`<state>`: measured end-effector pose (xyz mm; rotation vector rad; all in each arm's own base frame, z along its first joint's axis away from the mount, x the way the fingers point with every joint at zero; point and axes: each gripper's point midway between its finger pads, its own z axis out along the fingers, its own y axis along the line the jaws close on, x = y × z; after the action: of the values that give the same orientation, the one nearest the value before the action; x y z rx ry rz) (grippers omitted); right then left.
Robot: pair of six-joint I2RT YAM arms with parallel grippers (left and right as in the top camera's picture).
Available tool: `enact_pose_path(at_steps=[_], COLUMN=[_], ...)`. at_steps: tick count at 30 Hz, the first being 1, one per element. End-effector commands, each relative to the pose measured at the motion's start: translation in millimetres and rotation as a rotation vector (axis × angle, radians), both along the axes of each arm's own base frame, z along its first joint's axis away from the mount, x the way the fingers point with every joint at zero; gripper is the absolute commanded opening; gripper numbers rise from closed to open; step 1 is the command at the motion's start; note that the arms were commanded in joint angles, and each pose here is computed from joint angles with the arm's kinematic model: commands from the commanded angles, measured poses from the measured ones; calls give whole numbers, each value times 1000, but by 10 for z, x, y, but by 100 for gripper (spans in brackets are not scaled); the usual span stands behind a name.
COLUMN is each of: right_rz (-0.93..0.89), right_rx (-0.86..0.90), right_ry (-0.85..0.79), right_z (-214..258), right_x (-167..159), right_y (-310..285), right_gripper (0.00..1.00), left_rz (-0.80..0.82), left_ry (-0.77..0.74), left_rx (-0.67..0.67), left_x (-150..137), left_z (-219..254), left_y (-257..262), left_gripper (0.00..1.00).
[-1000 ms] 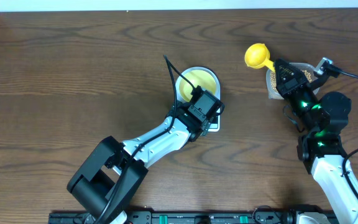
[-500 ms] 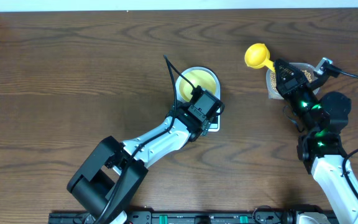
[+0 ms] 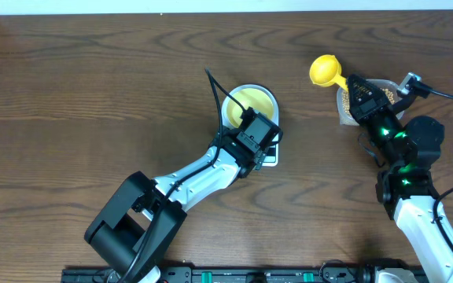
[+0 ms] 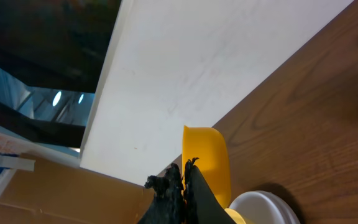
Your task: Scoop item into bowl and weigh 50g on scale
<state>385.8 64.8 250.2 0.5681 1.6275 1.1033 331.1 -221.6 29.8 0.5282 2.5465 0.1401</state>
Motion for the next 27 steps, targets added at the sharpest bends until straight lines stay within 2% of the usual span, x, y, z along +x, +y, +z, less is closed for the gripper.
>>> enact_pose_path(at_steps=[1, 27], right_rz=[1, 1], right_rx=[4, 4], right_ry=[-12, -12], right_z=[62, 62], right_x=[17, 17], right_y=[-10, -10], right_gripper=[1, 1], left_rz=[21, 15], left_ry=[3, 20], left_rx=[34, 53], left_x=[-4, -17], left_z=[-76, -169], left_y=[88, 101], left_gripper=[88, 88])
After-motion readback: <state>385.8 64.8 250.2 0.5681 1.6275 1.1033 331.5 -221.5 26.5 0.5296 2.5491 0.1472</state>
